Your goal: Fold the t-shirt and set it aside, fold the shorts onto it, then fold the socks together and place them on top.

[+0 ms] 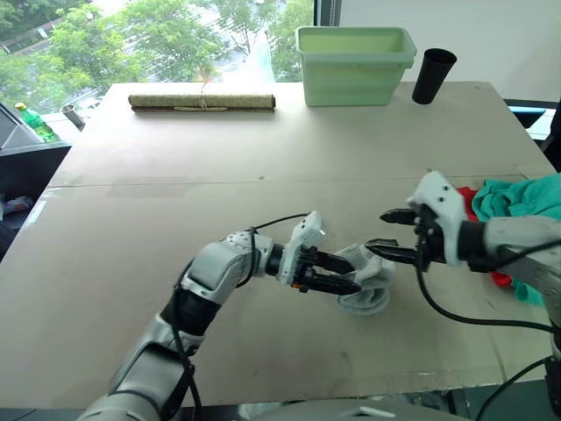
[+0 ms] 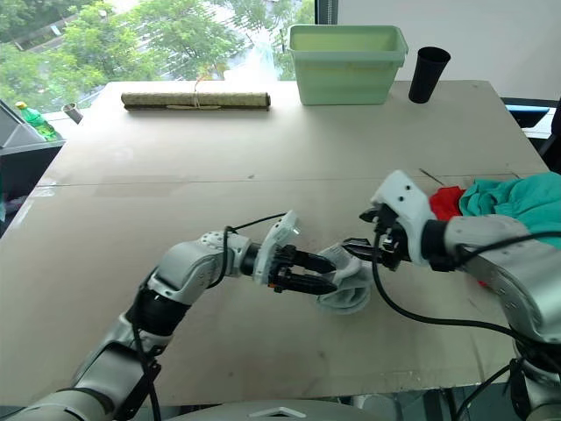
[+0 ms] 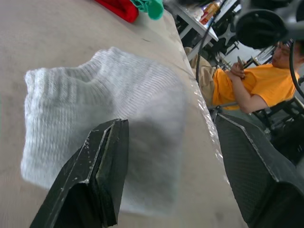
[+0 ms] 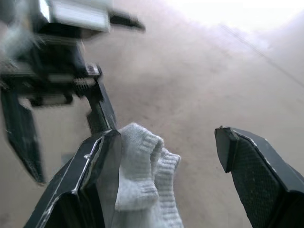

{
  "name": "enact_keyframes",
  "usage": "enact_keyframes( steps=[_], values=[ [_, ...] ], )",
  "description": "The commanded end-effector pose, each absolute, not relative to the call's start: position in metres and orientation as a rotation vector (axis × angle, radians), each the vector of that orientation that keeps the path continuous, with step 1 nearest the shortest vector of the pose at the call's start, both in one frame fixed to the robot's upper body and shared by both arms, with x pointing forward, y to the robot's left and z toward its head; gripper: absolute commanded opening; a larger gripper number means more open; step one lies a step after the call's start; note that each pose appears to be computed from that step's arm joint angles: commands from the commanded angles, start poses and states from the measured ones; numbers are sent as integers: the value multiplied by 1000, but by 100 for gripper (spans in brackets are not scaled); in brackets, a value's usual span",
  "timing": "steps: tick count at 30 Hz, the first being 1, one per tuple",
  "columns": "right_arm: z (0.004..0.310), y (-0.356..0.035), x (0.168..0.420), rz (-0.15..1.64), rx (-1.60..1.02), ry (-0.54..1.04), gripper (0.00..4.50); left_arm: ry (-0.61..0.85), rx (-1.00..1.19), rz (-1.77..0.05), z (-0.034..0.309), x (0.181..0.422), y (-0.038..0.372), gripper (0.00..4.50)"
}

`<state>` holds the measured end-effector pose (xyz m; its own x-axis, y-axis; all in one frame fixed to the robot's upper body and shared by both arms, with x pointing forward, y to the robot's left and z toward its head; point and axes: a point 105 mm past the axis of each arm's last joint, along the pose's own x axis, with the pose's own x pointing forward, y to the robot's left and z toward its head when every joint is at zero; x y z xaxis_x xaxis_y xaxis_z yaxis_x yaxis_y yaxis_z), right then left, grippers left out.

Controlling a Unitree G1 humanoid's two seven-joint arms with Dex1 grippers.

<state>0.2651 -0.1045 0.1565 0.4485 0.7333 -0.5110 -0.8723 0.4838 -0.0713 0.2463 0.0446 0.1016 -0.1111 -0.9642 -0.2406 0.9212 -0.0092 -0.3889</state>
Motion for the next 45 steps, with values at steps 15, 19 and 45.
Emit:
enact_keyframes(
  steps=[15, 19, 45],
  values=[
    [73, -101, 234, 1250, -470, 701, 443, 364, 133, -1276, 131, 209, 121, 324],
    [65, -92, 233, 1283, -518, 641, 392, 345, 141, -1280, 134, 202, 120, 324],
    [213, -334, 255, -87, 366, 53, 4, -139, 21, -1506, 198, 255, 24, 324]
  ],
)
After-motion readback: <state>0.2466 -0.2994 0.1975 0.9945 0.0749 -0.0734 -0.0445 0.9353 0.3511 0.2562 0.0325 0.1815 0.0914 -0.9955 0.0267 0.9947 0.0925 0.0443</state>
